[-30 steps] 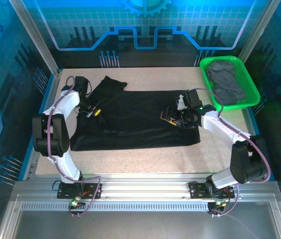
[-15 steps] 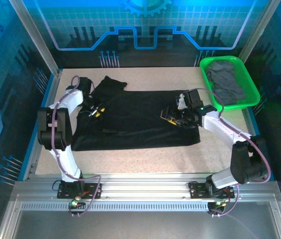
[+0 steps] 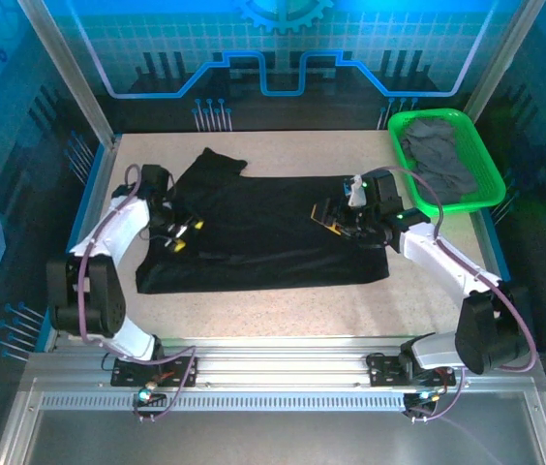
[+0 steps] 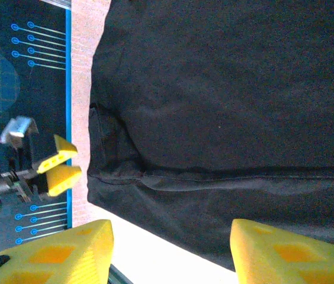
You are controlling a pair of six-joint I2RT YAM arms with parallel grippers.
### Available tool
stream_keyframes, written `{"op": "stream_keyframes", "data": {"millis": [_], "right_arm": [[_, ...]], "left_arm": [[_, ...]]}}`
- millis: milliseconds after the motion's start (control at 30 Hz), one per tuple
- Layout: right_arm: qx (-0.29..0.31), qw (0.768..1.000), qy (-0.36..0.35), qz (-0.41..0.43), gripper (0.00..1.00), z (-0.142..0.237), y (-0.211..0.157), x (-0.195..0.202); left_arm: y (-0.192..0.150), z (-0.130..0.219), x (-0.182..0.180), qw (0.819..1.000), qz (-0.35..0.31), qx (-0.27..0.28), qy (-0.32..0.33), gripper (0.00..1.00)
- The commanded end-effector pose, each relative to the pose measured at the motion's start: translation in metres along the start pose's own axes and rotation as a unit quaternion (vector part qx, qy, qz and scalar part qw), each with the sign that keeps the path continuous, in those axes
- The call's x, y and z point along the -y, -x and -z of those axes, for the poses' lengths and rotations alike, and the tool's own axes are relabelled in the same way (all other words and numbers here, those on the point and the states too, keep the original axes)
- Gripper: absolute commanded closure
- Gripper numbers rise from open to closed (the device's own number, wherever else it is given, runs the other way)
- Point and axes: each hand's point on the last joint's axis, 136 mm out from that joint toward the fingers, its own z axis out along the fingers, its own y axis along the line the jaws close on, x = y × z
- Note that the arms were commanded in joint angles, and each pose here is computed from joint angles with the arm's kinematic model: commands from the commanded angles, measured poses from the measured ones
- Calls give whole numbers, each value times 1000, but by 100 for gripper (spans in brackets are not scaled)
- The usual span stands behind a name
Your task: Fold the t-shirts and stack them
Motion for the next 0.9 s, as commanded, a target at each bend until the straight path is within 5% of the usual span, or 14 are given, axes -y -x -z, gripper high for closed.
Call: {"op": "stream_keyframes", "data": {"millis": [0, 300, 533, 867], "right_arm": [[3, 1000, 13, 0, 45, 3, 7, -8], [3, 1000, 16, 4, 45, 6, 5, -9], [10, 1000, 8, -2, 45, 17, 0, -2], [9, 1000, 2, -10, 45, 22, -3, 7]], "left_arm": [[-29, -14, -14, 996, 83, -45, 0, 35], [-31, -47, 13, 994, 91, -64, 0, 44], [-20, -49, 45, 998, 42, -51, -7, 99], [-26, -69, 67, 992, -81, -79, 55, 100]]}}
